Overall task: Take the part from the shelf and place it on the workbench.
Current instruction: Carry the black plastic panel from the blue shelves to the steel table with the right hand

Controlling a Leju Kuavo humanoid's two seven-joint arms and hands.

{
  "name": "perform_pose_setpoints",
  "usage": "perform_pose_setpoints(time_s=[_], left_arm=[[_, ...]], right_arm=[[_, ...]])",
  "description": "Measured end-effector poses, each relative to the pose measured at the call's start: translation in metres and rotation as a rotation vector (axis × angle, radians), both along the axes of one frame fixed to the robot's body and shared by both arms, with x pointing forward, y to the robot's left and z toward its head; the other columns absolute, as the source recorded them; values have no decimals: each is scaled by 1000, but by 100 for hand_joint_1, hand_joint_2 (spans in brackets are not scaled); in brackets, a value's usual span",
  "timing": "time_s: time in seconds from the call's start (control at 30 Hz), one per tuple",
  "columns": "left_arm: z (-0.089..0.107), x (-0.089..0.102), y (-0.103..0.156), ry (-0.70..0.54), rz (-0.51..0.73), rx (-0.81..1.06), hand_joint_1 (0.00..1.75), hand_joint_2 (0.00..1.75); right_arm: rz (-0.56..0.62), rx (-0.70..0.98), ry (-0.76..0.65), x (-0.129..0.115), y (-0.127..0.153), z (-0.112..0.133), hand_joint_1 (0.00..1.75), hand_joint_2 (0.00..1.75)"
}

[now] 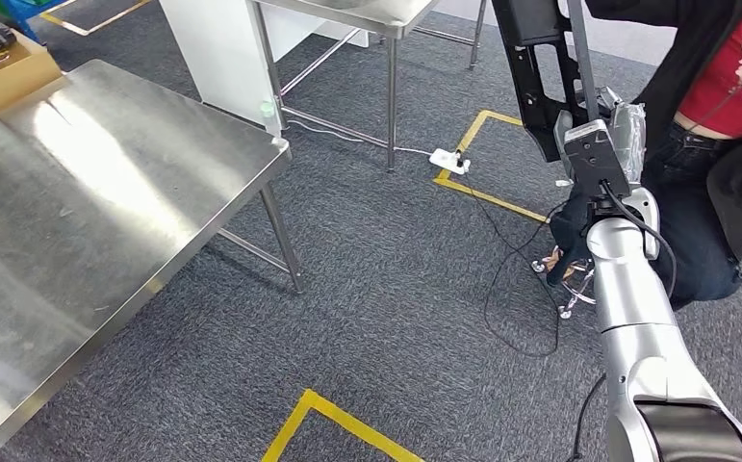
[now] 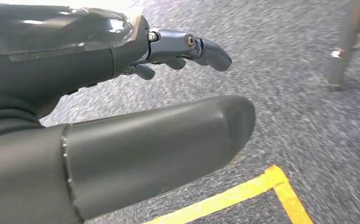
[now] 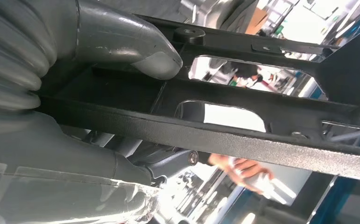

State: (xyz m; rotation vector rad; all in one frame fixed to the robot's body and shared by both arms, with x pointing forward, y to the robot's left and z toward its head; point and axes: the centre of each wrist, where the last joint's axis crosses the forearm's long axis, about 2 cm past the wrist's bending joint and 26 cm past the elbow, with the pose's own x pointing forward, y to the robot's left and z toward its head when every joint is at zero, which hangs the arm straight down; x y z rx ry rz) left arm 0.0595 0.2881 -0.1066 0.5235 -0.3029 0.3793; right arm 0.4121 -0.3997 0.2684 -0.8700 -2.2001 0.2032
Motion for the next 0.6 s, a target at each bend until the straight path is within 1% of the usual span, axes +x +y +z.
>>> perform_pose_setpoints(time_s=[0.3,0.37,0.5,0.6], left_arm=[[0,2,3,-1,4,13,0,0],[1,3,3,-1,3,13,0,0],[0,2,1,1,2,9,0,0],[0,2,2,1,2,12,0,0]], right_arm=[[-11,-15,-7,4,8,4,175,175],[-23,-17,9,4,6,3,175,175],[-29,-6,62,6,-1,-8,175,175],[-34,-5,75,10,-8,-11,175,175]])
